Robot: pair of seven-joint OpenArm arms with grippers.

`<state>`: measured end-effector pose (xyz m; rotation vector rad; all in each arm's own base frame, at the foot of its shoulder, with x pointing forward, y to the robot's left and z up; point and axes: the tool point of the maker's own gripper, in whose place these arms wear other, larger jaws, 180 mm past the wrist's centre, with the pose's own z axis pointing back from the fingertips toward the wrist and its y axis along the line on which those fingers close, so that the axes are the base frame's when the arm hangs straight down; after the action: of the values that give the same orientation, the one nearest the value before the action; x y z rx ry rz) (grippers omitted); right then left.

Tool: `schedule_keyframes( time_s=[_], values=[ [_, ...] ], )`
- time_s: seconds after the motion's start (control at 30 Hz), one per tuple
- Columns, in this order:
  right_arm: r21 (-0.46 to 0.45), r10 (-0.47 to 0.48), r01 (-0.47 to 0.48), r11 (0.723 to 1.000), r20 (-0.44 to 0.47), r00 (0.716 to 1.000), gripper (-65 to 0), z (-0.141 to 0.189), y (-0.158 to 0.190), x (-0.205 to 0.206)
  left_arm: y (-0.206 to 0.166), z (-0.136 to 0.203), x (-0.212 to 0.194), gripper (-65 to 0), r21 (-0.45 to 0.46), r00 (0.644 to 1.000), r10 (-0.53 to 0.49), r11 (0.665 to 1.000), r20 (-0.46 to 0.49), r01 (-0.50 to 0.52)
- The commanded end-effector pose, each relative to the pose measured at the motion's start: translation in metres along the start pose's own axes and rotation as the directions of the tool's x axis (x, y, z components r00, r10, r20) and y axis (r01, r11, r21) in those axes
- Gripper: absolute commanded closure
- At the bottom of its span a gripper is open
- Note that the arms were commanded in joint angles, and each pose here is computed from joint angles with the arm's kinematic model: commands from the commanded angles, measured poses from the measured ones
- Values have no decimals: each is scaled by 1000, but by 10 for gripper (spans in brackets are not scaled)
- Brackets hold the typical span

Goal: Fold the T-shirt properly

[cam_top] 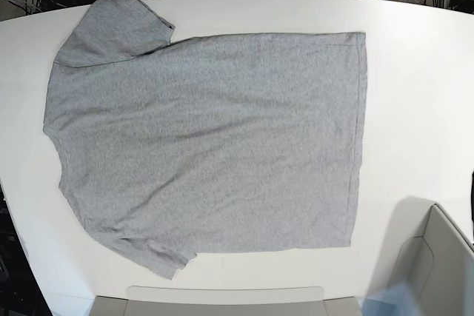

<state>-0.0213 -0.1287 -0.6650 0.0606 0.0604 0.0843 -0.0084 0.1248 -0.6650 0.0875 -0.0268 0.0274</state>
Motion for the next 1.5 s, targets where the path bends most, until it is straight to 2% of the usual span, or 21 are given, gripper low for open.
schedule_keyframes(
  time_s=[0.0, 0.23, 0.43, 0.6, 0.9, 1.07, 1.23, 1.37, 1.47],
  values=[
    [-4, 1, -1, 1000, -9, 1000, -4, 0, -2, -7, -1, 0, -3, -2, 3, 1000, -2, 1000, -2, 2],
    [-40, 1, -2, 999, -17, 1000, -4, 2, -27, -12, 0, 1, -12, -2, 4, 1000, -5, 1000, -5, 5],
    [-50, -15, 15, 999, -2, 1000, -4, 3, -33, -3, 10, 1, -23, -2, 19, 1000, -1, 1000, -20, 2],
    [-36, 0, 1, 999, 32, 999, -4, 3, -25, 9, 13, 1, -25, -2, 23, 1000, -2, 1000, -26, 3],
    [-31, -11, 11, 999, -2, 1000, -4, 2, -21, -12, 16, 1, -33, -2, 27, 999, -6, 1000, -36, 7],
    [-18, -3, 5, 1000, 62, 998, -4, 1, -12, 5, 16, 1, -33, -2, 25, 999, -9, 1000, -36, 10],
    [-33, 0, 2, 999, 55, 998, -4, 2, -23, 4, 26, 1, -31, -2, 39, 999, -14, 999, -32, 15],
    [-52, 0, 2, 999, 23, 1000, -4, 3, -35, -18, 31, 0, -31, -2, 47, 999, -14, 999, -32, 16],
    [-60, 5, -1, 998, 68, 998, -4, 5, -40, -15, 31, 1, -35, -2, 47, 999, -15, 999, -37, 17]
  ],
)
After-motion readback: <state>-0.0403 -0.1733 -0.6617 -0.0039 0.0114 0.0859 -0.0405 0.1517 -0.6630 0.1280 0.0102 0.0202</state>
